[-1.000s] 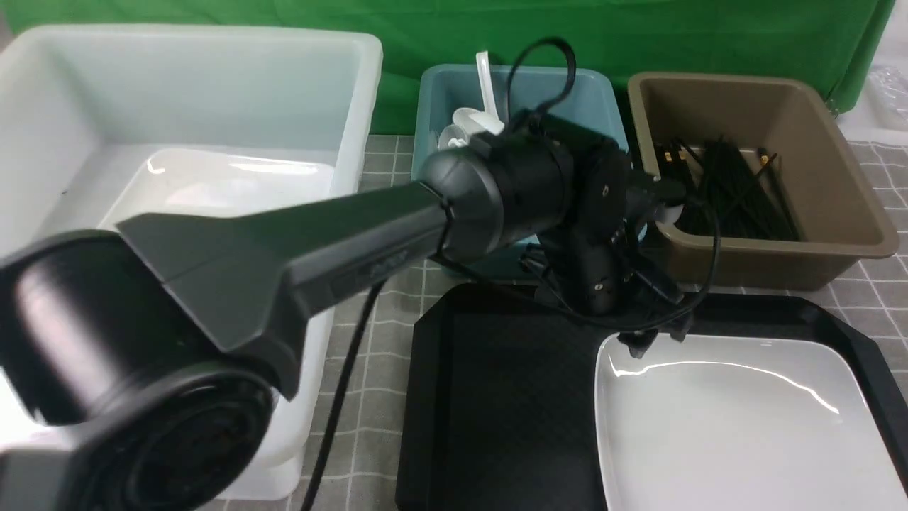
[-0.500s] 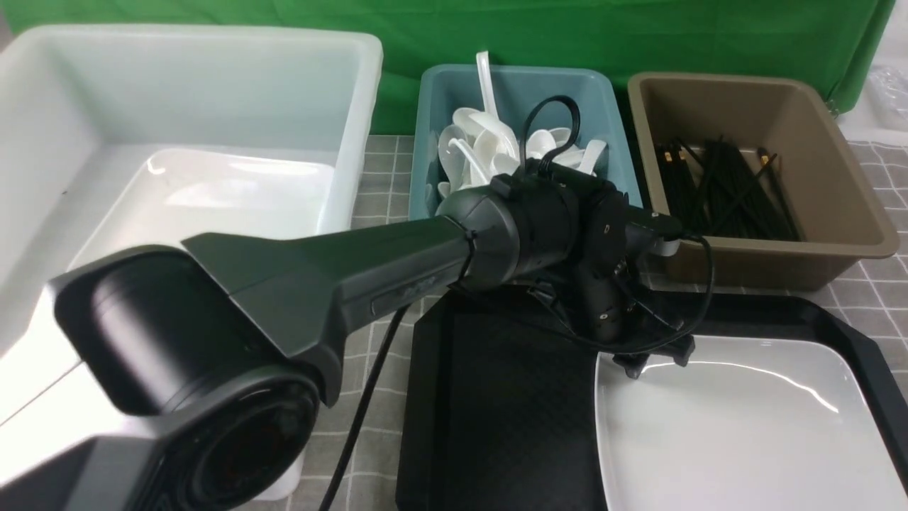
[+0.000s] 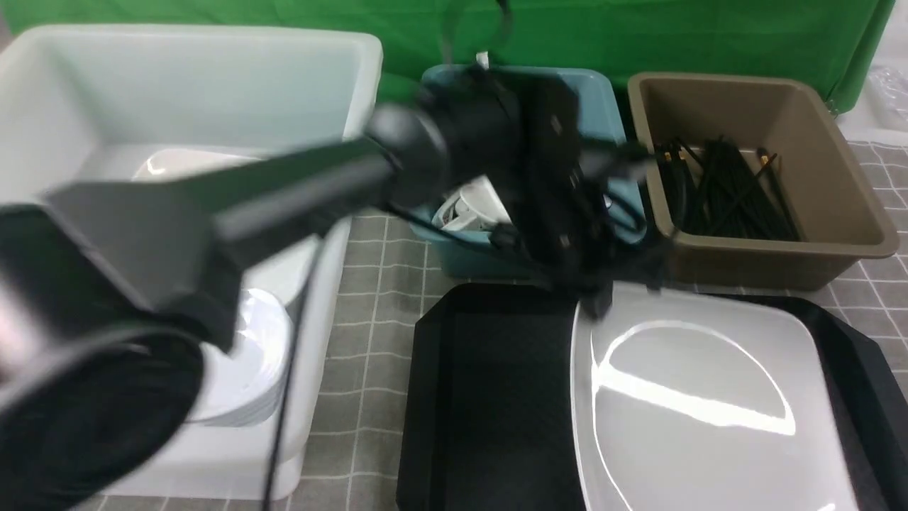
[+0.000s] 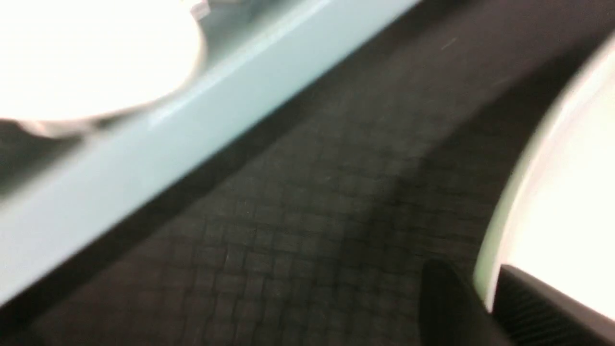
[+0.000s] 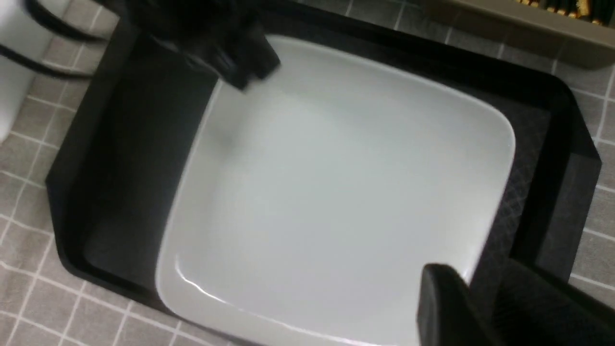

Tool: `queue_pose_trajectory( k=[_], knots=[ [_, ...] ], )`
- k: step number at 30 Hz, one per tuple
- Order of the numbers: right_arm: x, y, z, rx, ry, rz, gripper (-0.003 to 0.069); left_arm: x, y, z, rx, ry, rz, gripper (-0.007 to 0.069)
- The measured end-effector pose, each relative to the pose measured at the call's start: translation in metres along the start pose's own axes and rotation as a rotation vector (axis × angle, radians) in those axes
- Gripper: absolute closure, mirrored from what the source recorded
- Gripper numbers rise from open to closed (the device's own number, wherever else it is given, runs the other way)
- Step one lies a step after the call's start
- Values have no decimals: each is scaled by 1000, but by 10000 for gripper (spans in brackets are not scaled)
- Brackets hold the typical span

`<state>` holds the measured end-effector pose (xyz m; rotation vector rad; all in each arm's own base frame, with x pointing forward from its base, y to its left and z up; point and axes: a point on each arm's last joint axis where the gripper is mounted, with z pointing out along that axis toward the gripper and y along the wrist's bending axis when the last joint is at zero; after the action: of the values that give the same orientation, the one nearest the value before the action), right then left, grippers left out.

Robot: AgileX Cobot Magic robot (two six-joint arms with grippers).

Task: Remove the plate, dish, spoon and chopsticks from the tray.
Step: Use the left arm to grab a plate from the dinner plate, then use the left arm to put the plate into the large storage box on the left

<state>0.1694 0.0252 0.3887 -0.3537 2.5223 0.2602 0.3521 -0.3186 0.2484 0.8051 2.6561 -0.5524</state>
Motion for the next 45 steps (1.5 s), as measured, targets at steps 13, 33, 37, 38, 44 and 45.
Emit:
queue_pose_trajectory(
  k=[13,33,37,38,44,45],
  knots=[
    [-6,6,-1,-64,-59,-7,461,3,-15,-119,85,-130,77,592],
    [-63,66,-79,-516,-494,-277,584,54,131,-326,-16,-628,-292,592],
    [-79,82,-62,-578,-472,-325,626,82,167,-358,-66,-722,-402,592],
    [-85,91,-54,-591,-454,-356,628,91,178,-363,-72,-739,-430,592],
    [-108,130,-14,-517,-322,-463,631,134,226,-361,-95,-775,-605,592],
    [-114,138,-4,-470,-300,-478,631,145,238,-356,-102,-793,-654,592]
  ],
)
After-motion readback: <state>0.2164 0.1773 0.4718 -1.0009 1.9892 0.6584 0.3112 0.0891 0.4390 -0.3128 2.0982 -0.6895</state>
